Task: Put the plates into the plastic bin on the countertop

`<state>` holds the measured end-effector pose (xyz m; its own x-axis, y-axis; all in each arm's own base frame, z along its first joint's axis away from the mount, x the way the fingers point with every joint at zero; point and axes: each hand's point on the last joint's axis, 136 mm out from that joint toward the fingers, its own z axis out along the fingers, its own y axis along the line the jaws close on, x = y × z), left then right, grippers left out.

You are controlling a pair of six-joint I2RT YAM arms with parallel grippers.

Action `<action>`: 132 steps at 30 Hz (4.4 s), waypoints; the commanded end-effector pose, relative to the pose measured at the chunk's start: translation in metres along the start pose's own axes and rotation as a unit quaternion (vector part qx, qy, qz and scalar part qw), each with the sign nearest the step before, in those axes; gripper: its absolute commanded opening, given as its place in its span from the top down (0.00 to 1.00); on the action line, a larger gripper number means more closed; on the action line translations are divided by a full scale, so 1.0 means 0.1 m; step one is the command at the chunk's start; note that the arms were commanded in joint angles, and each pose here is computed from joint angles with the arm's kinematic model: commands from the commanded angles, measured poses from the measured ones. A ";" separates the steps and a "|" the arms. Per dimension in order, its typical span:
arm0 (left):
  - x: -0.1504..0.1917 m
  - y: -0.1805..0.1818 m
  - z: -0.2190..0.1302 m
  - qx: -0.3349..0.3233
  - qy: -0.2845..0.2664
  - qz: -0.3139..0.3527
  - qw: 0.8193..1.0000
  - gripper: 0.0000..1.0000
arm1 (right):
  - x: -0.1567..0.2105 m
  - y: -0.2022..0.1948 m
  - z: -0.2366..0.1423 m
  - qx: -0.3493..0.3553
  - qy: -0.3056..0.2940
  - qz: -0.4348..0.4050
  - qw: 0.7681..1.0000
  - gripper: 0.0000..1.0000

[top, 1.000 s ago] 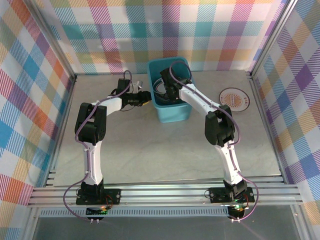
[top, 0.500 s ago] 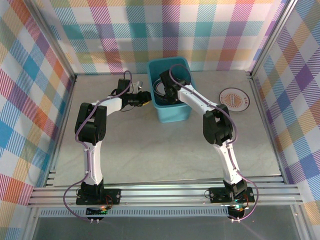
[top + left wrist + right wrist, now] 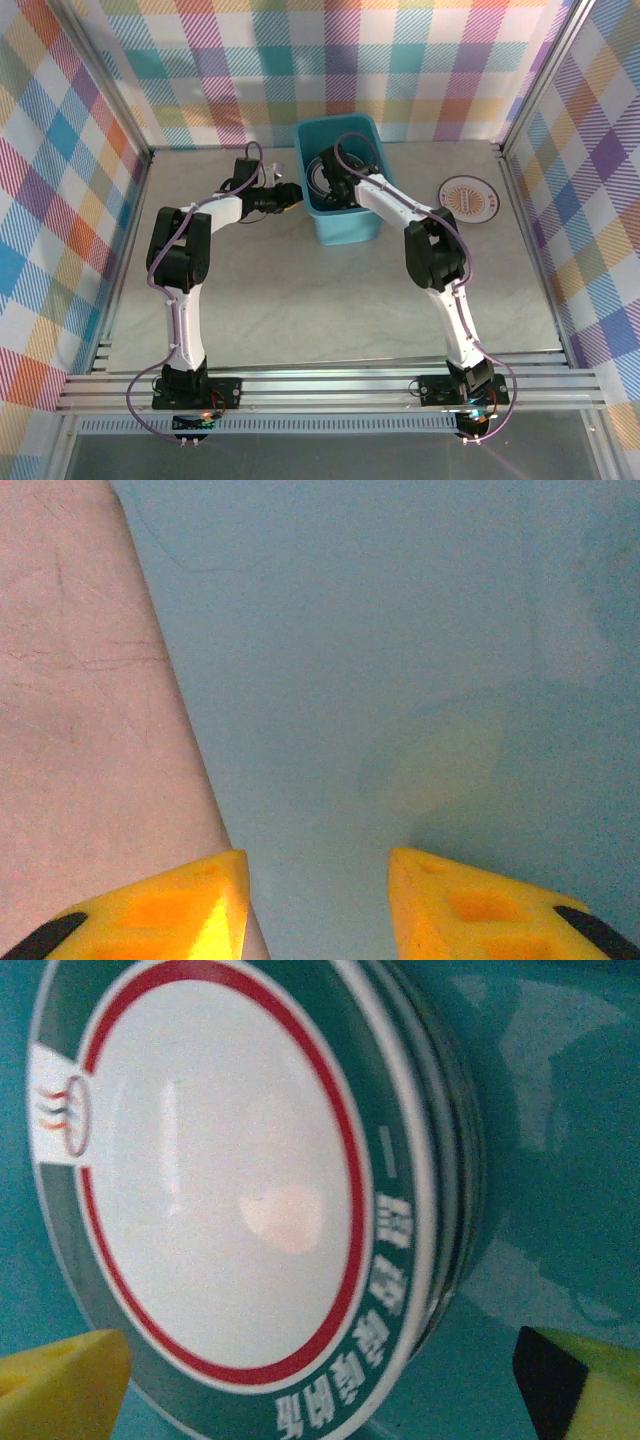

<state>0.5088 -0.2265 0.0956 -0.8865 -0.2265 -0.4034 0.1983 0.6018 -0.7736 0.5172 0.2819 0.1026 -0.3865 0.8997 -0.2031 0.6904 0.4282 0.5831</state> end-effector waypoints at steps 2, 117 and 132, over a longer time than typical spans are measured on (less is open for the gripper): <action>-0.12 -0.20 -0.12 0.004 -0.024 0.031 0.999 0.59 | -0.12 0.34 -0.48 -0.057 -0.006 -0.069 0.996 0.01; -0.43 0.11 -0.39 -0.111 -0.102 0.027 0.988 0.59 | -3.34 -2.58 0.00 0.065 0.000 0.136 0.989 0.70; -0.42 0.10 -0.39 -0.108 -0.101 0.028 0.989 0.59 | -3.34 -2.53 -0.14 0.062 -0.007 0.135 0.989 0.93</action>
<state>0.5293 -0.1800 0.1132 -0.7797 -0.3276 -0.5336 0.1056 0.7712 -0.6278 0.4725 -0.1299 0.0316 -0.1844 0.9802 -0.0722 0.8185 0.1938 0.5408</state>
